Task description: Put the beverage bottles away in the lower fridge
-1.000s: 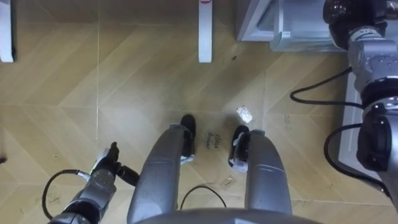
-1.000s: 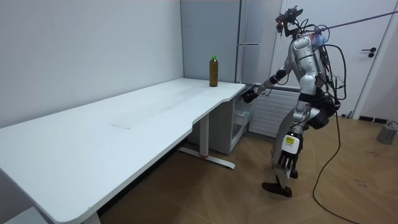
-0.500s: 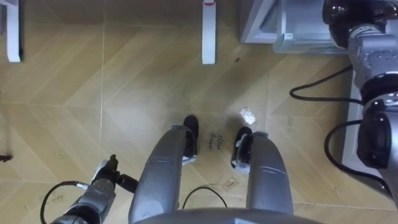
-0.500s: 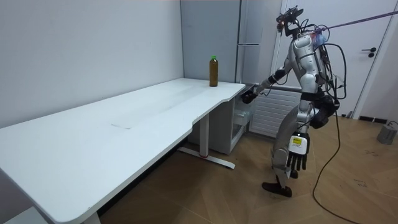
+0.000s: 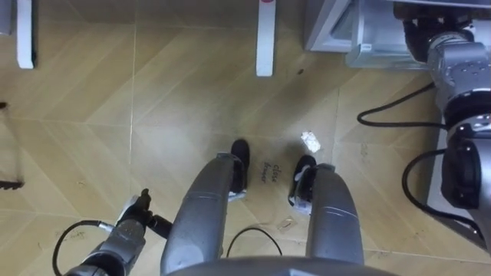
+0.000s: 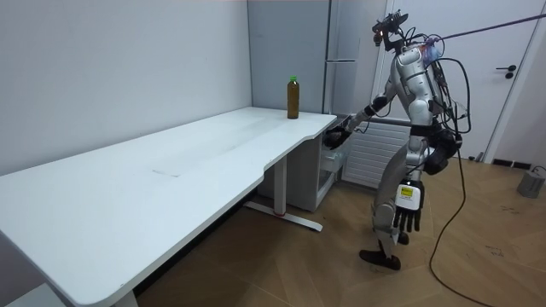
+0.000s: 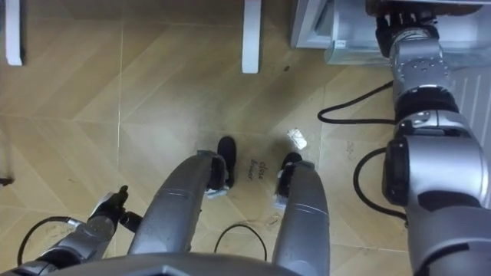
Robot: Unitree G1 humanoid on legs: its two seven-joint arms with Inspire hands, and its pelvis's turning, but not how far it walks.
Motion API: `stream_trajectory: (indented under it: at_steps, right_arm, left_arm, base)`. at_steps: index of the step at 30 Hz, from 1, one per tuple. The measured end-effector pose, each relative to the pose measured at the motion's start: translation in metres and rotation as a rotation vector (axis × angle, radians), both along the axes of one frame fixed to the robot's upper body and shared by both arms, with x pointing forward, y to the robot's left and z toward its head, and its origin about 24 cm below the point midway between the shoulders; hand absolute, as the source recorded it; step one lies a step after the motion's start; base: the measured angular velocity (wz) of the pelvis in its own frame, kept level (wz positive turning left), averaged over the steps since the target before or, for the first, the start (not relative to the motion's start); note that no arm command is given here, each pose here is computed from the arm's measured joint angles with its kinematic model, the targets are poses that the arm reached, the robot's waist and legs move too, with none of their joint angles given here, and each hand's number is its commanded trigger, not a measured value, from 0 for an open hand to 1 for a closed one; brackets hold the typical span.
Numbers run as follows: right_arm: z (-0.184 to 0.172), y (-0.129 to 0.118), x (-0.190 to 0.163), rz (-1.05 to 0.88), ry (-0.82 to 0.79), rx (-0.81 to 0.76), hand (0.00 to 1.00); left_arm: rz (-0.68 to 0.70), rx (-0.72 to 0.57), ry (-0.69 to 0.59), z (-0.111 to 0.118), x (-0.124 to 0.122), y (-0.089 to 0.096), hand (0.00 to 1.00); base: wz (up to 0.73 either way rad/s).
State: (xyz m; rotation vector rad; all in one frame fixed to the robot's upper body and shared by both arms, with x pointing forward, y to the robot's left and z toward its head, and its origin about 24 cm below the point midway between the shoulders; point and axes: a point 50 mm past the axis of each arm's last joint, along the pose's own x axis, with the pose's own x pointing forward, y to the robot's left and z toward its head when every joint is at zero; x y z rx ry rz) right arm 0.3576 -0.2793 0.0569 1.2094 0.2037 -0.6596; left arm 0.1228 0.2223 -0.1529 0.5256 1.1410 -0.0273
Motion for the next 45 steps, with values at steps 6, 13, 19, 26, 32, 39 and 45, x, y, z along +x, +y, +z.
stream_trajectory:
  at_steps: [6, 13, 19, 26, 32, 39, 45]
  right_arm:
    - [0.004, -0.009, -0.002, -0.013, -0.001, -0.027, 0.00]
    - [0.009, -0.014, -0.002, -0.010, -0.006, -0.057, 0.00]
    - [0.006, -0.013, -0.003, -0.005, 0.014, -0.065, 0.00]
    - [0.004, -0.013, -0.004, -0.002, 0.032, -0.073, 0.00]
    - [-0.003, -0.015, -0.008, -0.011, 0.065, -0.073, 0.00]
    - [-0.016, -0.018, -0.015, -0.019, 0.124, -0.058, 0.00]
    - [-0.032, -0.020, -0.025, 0.003, 0.176, -0.042, 0.00]
  left_arm:
    - [0.067, -0.031, -0.002, 0.000, -0.001, 0.000, 0.00]
    - [0.051, -0.027, 0.006, -0.001, -0.002, 0.001, 0.00]
    - [0.036, -0.024, 0.010, -0.001, -0.003, -0.001, 0.00]
    - [0.033, -0.022, 0.012, -0.001, -0.004, 0.000, 0.00]
    - [0.059, -0.031, 0.003, 0.000, -0.002, 0.002, 0.00]
    - [0.083, -0.036, -0.005, 0.001, -0.001, 0.004, 0.00]
    - [0.093, -0.044, -0.006, 0.002, 0.000, 0.011, 0.00]
  base:
    - [0.00]
    - [-0.01]
    - [0.00]
    - [0.00]
    - [0.01]
    - [0.01]
    - [0.09]
